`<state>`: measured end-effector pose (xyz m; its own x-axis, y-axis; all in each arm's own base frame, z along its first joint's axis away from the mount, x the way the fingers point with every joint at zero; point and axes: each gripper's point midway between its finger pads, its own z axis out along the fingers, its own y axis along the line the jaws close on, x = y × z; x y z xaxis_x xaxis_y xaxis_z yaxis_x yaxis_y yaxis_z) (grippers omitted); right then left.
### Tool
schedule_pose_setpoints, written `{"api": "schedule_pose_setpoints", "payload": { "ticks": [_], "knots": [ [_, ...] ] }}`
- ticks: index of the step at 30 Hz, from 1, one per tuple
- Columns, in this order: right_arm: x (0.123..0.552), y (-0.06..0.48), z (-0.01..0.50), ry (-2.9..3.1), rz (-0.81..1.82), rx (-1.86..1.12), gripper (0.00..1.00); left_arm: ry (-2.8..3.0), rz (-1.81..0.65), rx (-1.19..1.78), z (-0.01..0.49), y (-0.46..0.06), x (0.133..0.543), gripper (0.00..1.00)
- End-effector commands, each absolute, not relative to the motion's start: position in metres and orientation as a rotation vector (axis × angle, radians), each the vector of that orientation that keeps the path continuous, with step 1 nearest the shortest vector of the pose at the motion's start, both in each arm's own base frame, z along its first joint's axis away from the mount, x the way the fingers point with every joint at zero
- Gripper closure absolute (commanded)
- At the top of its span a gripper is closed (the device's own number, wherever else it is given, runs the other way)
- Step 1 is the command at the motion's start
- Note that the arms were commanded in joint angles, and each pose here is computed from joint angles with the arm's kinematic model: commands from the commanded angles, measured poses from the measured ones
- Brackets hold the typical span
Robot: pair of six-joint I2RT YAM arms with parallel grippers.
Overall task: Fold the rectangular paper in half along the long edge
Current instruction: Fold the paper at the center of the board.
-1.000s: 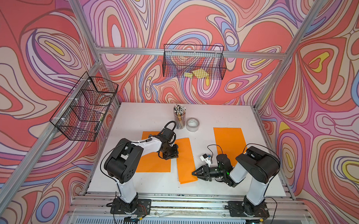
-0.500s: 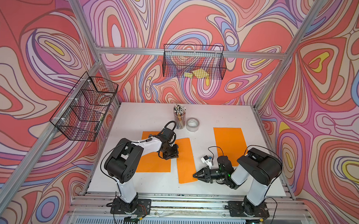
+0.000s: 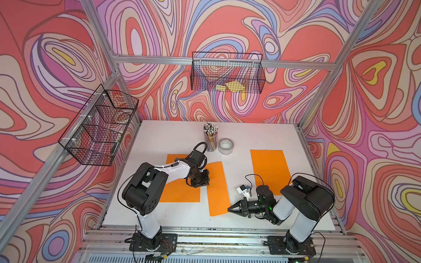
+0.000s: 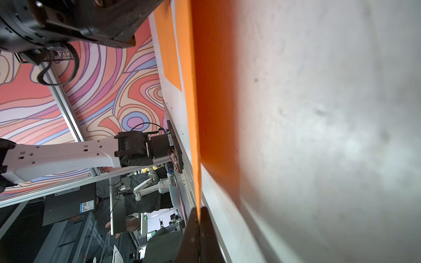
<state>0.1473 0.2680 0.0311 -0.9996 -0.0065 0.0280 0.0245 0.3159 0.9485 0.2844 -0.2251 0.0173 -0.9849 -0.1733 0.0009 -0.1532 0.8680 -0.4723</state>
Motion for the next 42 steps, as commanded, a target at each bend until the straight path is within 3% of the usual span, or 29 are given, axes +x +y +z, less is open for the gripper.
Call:
{"api": "schedule_pose_setpoints", "payload": {
  "ticks": [1,3,4,7,10,14,17,18,23,34,37,42],
  "knots": [
    [0.139,0.262,0.012,-2.549,-1.698,-0.095,1.0,3.1,-0.421,-0.336,0.012,-0.18,0.253,0.55],
    [0.139,0.262,0.011,-2.549,-1.699,-0.093,1.0,3.01,-0.424,-0.324,0.042,-0.177,0.264,0.27],
    [0.139,0.262,0.011,-2.553,-1.697,-0.097,1.0,2.965,-0.431,-0.319,0.058,-0.176,0.268,0.19],
    [0.141,0.262,0.01,-2.56,-1.699,-0.094,1.0,2.857,-0.486,-0.296,0.097,-0.176,0.274,0.08],
    [0.145,0.264,0.008,-2.57,-1.694,-0.101,1.0,2.799,-0.56,-0.272,0.12,-0.178,0.271,0.08],
    [0.151,0.268,0.004,-2.567,-1.709,-0.115,1.0,2.774,-0.7,-0.295,0.127,-0.189,0.262,0.26],
    [0.157,0.271,0.001,-2.556,-1.734,-0.14,1.0,2.739,-0.818,-0.291,0.127,-0.209,0.257,0.63],
    [0.158,0.272,0.0,-2.545,-1.751,-0.15,1.0,2.737,-0.829,-0.281,0.125,-0.215,0.255,0.71],
    [0.159,0.272,-0.01,-2.493,-1.786,-0.226,1.0,2.816,-0.809,-0.257,0.102,-0.232,0.25,0.89],
    [0.162,0.271,-0.009,-2.521,-1.794,-0.229,1.0,2.945,-0.711,-0.265,0.055,-0.246,0.253,0.95],
    [0.163,0.268,-0.012,-2.55,-1.778,-0.27,0.9,2.958,-0.647,-0.271,0.054,-0.24,0.254,0.98],
    [0.177,0.263,-0.017,-2.616,-1.772,-0.368,0.99,2.929,-0.62,-0.243,0.067,-0.231,0.252,0.96]
  ]
}}
